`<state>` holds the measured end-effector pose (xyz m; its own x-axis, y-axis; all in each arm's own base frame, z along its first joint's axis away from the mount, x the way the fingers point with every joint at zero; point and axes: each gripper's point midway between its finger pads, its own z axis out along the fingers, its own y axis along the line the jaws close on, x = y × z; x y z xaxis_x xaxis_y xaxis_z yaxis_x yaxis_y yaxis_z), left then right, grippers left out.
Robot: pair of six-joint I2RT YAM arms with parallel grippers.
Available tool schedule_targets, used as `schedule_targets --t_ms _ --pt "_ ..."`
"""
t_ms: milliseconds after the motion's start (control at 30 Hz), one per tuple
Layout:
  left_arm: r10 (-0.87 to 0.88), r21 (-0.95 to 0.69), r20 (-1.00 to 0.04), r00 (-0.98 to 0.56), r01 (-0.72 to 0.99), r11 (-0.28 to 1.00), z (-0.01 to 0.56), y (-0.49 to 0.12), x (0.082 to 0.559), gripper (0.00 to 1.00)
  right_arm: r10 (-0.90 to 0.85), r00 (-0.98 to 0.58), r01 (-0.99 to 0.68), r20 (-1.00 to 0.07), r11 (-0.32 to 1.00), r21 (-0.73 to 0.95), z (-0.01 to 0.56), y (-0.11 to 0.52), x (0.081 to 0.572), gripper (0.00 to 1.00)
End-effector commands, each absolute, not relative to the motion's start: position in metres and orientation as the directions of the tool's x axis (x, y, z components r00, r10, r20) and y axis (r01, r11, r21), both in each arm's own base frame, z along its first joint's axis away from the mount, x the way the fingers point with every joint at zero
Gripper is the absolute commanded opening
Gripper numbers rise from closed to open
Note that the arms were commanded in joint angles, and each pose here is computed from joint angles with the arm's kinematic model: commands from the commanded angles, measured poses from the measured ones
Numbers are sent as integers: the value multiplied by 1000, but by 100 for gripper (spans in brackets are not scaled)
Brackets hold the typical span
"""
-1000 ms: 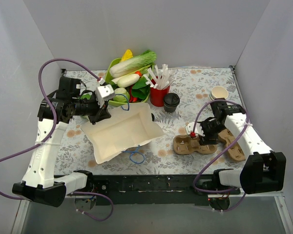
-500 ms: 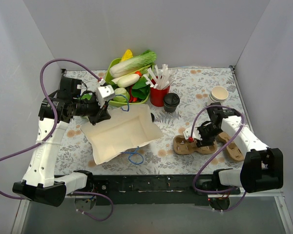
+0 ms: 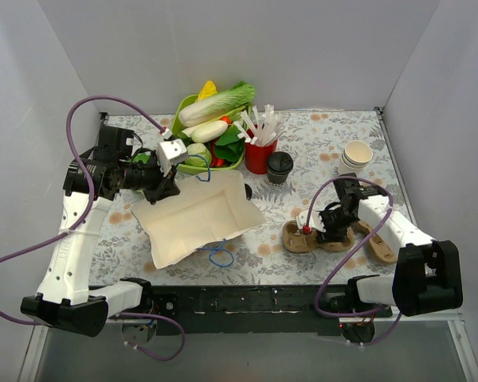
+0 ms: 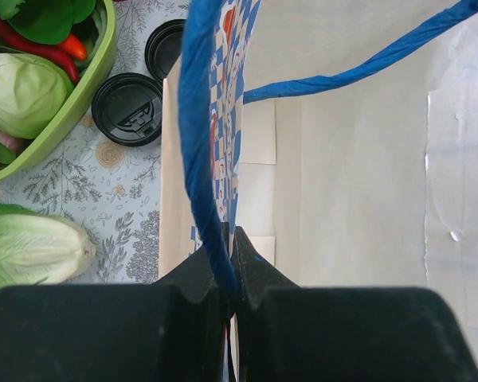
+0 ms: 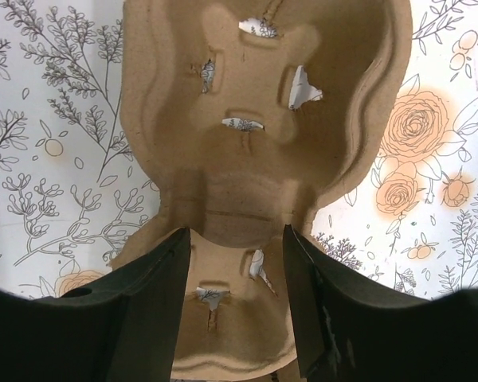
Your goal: Pack the takeout coffee
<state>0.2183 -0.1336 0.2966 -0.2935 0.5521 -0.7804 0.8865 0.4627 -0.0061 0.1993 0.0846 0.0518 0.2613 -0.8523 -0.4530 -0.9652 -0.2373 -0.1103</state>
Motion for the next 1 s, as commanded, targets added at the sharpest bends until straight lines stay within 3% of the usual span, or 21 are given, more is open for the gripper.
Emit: schedule_targets --t_ms 0,333,500,967 --pt "544 0 -790 -281 888 459 302 -135 215 0 -858 247 -968 -450 -201 -149 52 88 207 57" --pt "548 -8 -783 -293 886 463 298 -133 211 0 -864 188 -982 -467 -162 -96 52 93 210 54" --pt "549 -5 -783 -293 885 465 297 -133 211 0 -849 140 -990 -509 -132 -53 63 103 205 59" --pt "551 -15 -778 -302 886 464 292 -133 212 0 -876 83 -996 -476 -78 -31 53 105 205 55"
